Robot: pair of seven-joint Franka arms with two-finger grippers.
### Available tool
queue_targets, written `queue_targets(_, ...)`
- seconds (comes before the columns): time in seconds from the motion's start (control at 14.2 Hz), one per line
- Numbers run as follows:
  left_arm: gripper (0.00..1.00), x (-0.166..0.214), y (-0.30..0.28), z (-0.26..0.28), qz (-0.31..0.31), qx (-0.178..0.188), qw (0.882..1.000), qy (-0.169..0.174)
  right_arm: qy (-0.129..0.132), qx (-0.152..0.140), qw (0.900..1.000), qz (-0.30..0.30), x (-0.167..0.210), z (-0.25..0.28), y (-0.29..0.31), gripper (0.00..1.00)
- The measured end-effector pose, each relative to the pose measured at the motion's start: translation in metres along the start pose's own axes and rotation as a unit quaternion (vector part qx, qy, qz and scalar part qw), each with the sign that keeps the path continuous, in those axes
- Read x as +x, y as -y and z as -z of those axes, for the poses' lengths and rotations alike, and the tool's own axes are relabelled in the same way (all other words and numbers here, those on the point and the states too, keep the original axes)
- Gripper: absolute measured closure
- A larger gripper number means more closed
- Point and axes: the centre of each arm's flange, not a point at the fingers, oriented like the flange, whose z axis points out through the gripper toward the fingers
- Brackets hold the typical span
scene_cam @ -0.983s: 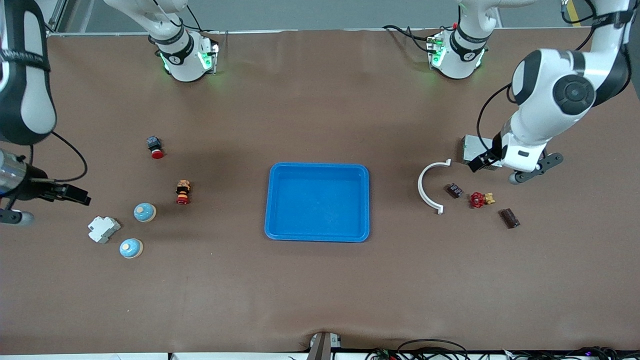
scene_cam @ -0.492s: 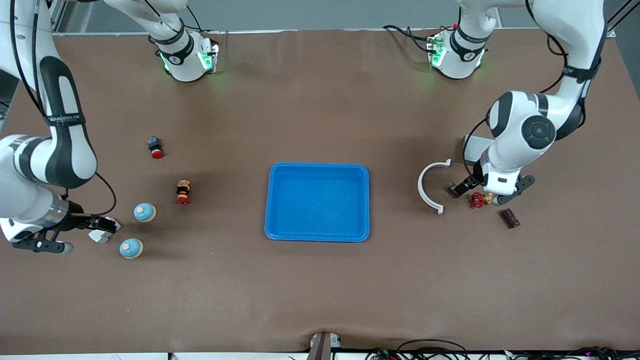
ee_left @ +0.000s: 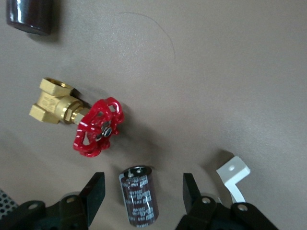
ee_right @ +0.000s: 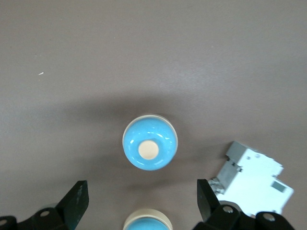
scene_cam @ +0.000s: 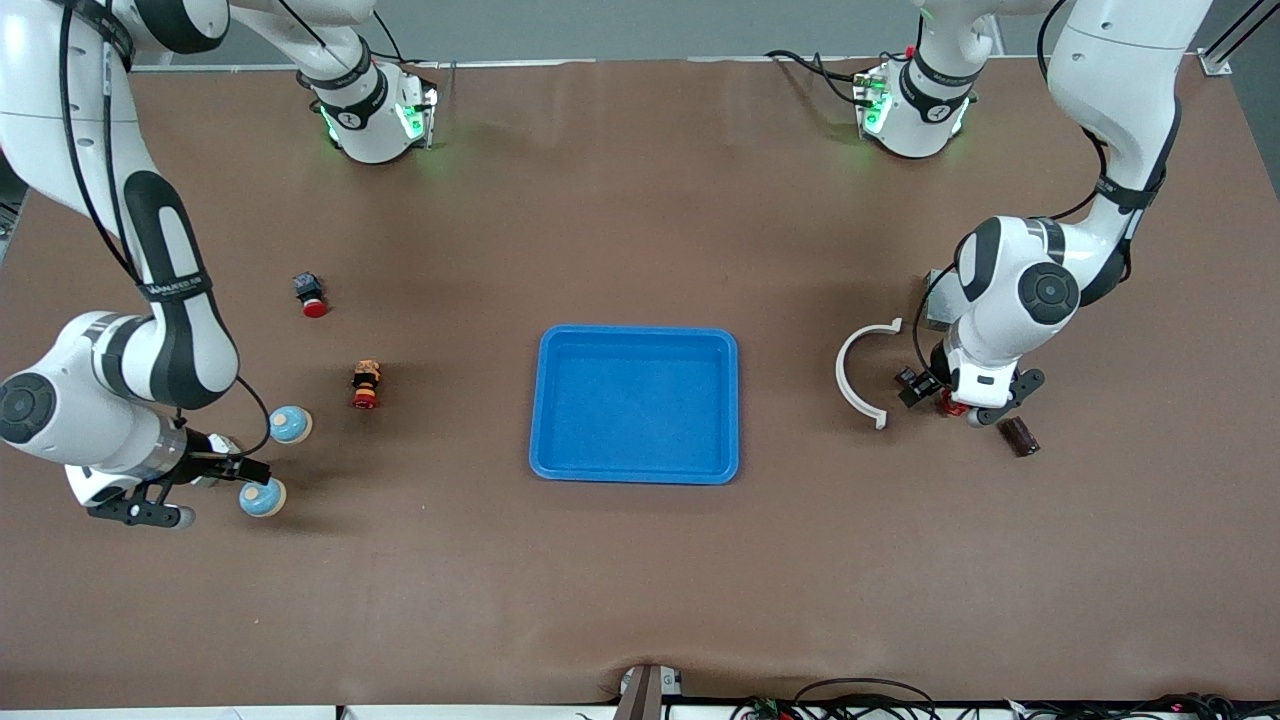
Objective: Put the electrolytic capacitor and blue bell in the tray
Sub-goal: 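Grasp the brown capacitor with the left gripper while the right gripper grasps the bell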
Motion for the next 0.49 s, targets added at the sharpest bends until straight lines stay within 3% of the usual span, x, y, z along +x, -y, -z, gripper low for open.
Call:
queue_targets(0.21, 0.52, -0.001, 0.001, -0.007, 0.0, 0.001, 1.0, 0.002, 0.0, 0.0, 1.0, 0.004, 0.003, -0.007, 0.01, 0.0)
queue_targets(0.35, 0.55, -0.002, 0.001, -0.01, 0.0, 0.002, 1.0, 0.004, -0.005, 0.0, 1.0, 0.006, 0.007, -0.012, 0.011, 0.0)
queue_targets(0.42, 0.63, -0.002, 0.001, -0.011, 0.0, 0.003, 1.0, 0.005, -0.009, -0.001, 1.0, 0.006, 0.009, -0.016, 0.011, 0.0)
queue_targets(0.49, 0.66, -0.002, 0.001, -0.011, 0.0, 0.002, 1.0, 0.005, -0.012, -0.002, 1.0, 0.007, 0.01, -0.021, 0.011, 0.0)
